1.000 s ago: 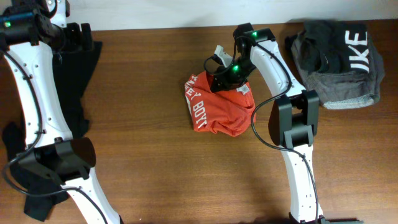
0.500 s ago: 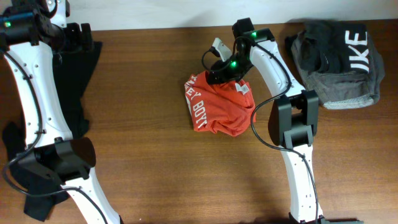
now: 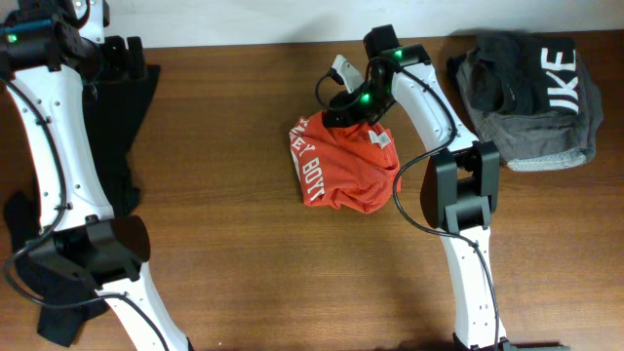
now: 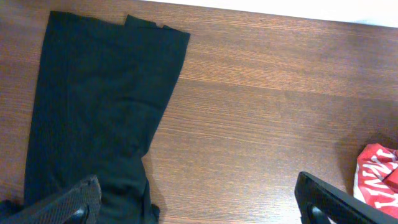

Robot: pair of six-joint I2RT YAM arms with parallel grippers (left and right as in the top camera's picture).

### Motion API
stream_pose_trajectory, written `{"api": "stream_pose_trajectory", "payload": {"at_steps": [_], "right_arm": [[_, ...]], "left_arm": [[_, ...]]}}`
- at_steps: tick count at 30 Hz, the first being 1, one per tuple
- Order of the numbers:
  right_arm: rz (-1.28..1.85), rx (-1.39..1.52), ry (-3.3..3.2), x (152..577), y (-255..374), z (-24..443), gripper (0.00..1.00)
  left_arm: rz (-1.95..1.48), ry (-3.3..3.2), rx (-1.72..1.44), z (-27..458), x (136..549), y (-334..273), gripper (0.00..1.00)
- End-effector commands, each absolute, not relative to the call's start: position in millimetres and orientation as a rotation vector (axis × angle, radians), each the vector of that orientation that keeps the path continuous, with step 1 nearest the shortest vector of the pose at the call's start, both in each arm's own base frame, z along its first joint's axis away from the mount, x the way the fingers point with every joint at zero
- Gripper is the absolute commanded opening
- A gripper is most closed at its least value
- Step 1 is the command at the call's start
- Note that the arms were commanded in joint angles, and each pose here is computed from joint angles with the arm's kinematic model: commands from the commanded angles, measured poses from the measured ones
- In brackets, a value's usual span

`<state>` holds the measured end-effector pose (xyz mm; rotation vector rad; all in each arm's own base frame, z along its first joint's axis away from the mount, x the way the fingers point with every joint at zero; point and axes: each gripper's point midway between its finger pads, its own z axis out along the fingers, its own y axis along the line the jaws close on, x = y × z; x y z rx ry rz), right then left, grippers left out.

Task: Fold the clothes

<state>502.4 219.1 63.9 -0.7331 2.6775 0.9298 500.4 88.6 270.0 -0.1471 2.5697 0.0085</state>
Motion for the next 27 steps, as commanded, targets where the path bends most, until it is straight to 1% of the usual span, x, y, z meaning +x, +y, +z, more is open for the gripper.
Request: {"api": "stream_pose_trajectory", "payload": {"at_steps": [1, 8, 12, 16, 21, 25, 26, 27], "right_arm": [[0.958, -0.861, 2.608, 495, 226, 76, 0.41], [0.970, -1.034, 2.556, 479, 233, 75, 0.41], [0.952, -1.012, 2.513, 492, 231, 78, 0.41], [0.985, -1.003, 2.501, 492, 231, 81, 0.41], [0.999, -1.031, 2.531, 480, 240, 78, 0.41], [0.933, -1.092, 2.605, 465, 251, 64, 0.40], [0.923, -1.102, 2.623, 461, 252, 61, 0.40], [0.909, -1.111, 2.640, 458, 252, 58, 0.36]], "left_arm": [[0.026, 2.579, -0.134, 267, 500, 93, 0.99], [0.026, 2.579, -0.134, 267, 500, 93, 0.99], [0.027, 2.578, -0.133, 267, 500, 93, 0.99], [0.026, 2.576, -0.133, 268, 500, 93, 0.99], [0.027, 2.576, -0.133, 268, 500, 93, 0.99], [0.023, 2.579, -0.124, 267, 500, 89, 0.99], [0.022, 2.581, -0.120, 267, 500, 88, 0.99], [0.020, 2.585, -0.117, 266, 500, 86, 0.99]]}}
